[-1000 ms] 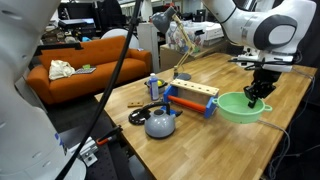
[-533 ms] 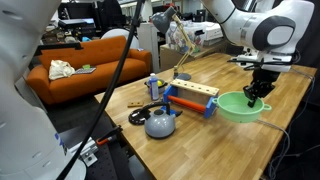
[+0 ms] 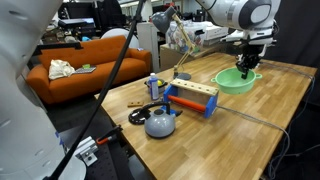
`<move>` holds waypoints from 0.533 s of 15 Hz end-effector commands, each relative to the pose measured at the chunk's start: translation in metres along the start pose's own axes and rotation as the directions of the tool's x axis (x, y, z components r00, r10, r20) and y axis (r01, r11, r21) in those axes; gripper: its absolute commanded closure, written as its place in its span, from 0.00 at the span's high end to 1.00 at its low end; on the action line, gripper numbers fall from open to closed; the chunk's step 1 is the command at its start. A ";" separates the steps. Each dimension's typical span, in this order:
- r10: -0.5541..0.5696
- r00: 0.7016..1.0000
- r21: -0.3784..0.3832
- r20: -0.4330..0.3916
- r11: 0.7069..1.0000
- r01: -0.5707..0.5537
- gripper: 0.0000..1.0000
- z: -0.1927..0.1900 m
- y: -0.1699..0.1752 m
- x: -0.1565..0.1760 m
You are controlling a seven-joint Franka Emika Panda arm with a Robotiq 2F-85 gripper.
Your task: Move the mint-green bowl across the wooden object to the left
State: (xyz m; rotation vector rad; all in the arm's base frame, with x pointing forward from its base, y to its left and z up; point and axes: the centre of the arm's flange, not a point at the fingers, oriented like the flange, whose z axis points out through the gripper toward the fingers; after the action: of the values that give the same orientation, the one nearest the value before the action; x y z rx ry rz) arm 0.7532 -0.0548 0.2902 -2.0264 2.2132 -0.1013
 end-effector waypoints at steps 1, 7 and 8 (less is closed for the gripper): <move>-0.064 0.998 0.021 -0.005 0.998 0.064 0.02 0.000 -0.026 -0.027; -0.231 0.973 0.063 0.014 0.971 0.230 0.02 0.012 -0.039 -0.100; -0.260 0.966 0.068 0.014 0.964 0.258 0.02 0.015 -0.039 -0.111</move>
State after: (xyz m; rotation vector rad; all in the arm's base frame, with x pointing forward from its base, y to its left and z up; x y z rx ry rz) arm 0.7840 0.0389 0.2865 -2.1856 1.9882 -0.1509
